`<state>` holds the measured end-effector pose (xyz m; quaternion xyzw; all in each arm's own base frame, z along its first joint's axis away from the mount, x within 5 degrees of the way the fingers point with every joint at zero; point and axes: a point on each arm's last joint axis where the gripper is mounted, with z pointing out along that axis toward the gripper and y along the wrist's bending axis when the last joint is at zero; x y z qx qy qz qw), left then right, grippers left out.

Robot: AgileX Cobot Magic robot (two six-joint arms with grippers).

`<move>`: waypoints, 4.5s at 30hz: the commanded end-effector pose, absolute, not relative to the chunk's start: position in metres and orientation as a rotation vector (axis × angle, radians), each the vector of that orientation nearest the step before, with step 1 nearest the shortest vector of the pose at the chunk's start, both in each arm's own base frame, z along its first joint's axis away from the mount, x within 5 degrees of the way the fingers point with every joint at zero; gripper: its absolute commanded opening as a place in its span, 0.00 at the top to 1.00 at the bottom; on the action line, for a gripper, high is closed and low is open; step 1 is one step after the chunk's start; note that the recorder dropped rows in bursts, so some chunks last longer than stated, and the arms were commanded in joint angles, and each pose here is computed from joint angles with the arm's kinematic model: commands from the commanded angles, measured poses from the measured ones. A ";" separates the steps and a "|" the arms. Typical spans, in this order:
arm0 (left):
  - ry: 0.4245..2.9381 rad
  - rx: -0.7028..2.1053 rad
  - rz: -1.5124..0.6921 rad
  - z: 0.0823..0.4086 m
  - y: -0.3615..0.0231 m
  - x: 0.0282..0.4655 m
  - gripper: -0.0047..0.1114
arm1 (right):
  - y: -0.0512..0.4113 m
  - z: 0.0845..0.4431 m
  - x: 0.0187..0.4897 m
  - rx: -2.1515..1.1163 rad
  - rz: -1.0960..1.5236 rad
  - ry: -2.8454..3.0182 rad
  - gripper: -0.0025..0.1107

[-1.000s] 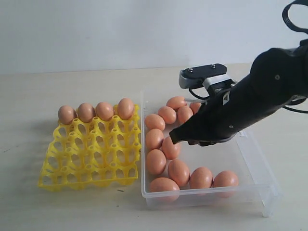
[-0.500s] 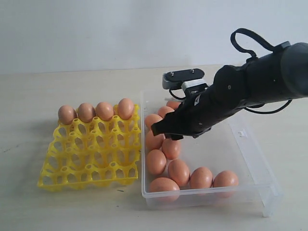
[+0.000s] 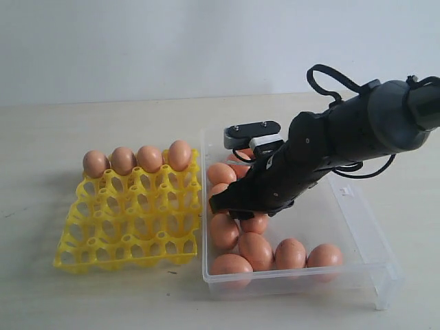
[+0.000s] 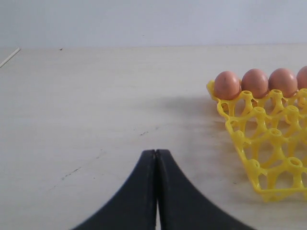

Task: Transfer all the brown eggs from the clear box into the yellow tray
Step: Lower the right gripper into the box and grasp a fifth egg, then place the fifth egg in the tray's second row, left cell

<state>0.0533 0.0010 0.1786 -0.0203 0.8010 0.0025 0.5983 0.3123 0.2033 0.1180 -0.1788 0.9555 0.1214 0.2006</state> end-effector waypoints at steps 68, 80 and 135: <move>1.836 -0.042 -0.005 0.181 0.000 0.053 0.96 | 0.205 0.217 0.311 -0.701 0.315 2.186 0.98; 1.836 -0.042 -0.005 0.181 0.000 0.053 0.96 | 0.300 0.220 0.321 -0.694 0.514 1.897 0.98; 1.836 -0.042 -0.005 0.181 0.000 0.053 0.96 | 0.188 0.261 0.264 -0.744 -0.006 2.565 0.76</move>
